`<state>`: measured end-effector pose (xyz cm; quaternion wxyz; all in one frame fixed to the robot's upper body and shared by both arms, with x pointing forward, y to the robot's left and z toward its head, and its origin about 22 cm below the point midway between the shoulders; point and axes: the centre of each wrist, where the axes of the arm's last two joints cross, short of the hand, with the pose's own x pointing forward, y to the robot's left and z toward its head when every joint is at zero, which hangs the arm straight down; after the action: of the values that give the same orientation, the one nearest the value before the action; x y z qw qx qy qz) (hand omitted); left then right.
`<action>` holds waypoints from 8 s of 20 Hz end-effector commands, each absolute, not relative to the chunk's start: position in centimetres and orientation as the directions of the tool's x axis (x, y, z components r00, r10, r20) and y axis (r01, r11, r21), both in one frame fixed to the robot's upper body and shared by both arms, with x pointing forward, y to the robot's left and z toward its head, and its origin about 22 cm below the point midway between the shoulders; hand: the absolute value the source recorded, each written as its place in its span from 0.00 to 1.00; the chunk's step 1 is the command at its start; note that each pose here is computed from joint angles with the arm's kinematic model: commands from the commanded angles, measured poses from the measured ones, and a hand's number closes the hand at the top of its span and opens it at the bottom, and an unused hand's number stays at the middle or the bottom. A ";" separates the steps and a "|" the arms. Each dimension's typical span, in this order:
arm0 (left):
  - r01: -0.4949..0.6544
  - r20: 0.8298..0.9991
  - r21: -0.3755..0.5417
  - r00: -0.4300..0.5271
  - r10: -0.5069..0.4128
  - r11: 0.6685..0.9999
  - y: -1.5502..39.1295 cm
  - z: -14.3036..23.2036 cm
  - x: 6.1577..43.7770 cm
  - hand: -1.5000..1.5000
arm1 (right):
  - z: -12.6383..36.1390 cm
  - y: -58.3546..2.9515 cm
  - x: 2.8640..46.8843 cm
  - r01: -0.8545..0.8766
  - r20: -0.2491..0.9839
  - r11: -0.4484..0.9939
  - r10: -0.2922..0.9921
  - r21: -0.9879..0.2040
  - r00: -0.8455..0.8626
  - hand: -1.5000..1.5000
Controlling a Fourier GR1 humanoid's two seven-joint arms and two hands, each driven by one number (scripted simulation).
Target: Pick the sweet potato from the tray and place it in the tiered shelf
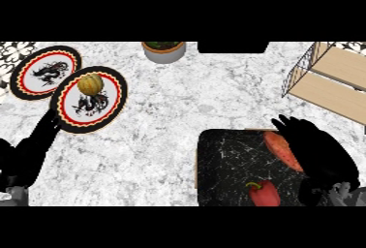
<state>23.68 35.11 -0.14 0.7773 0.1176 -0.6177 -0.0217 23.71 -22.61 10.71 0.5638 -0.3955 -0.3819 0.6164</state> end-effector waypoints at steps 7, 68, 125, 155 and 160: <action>-0.114 0.959 0.197 0.231 -0.166 0.974 35.5 0.1 23.3 0.50 | 5.8 -24.6 26.2 -0.423 -0.128 -0.136 0.991 -0.896 -0.047 0.00; -0.131 0.953 0.202 0.255 -0.164 0.971 34.8 0.2 23.2 0.50 | 20.1 -30.6 22.3 0.203 0.579 0.551 0.808 -0.809 0.111 1.00; -0.094 0.956 0.215 0.223 -0.189 0.972 35.3 1.5 23.6 0.50 | 24.9 -46.9 35.5 0.420 0.434 0.240 0.773 -0.875 0.464 0.00; -0.146 0.955 0.205 0.247 -0.164 0.968 36.3 -0.6 21.9 0.50 | 36.8 -58.1 19.5 0.732 0.897 0.585 0.436 -0.350 0.081 0.00; -0.146 0.947 0.220 0.267 -0.176 0.964 35.3 -0.4 21.3 0.50 | 40.2 -60.4 12.4 0.723 0.893 0.565 0.419 -0.398 0.165 0.00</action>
<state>22.06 36.17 -0.36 0.7810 0.1313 -0.6105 -0.0095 17.26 -58.95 38.03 0.6065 -0.4429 -0.6489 -0.1223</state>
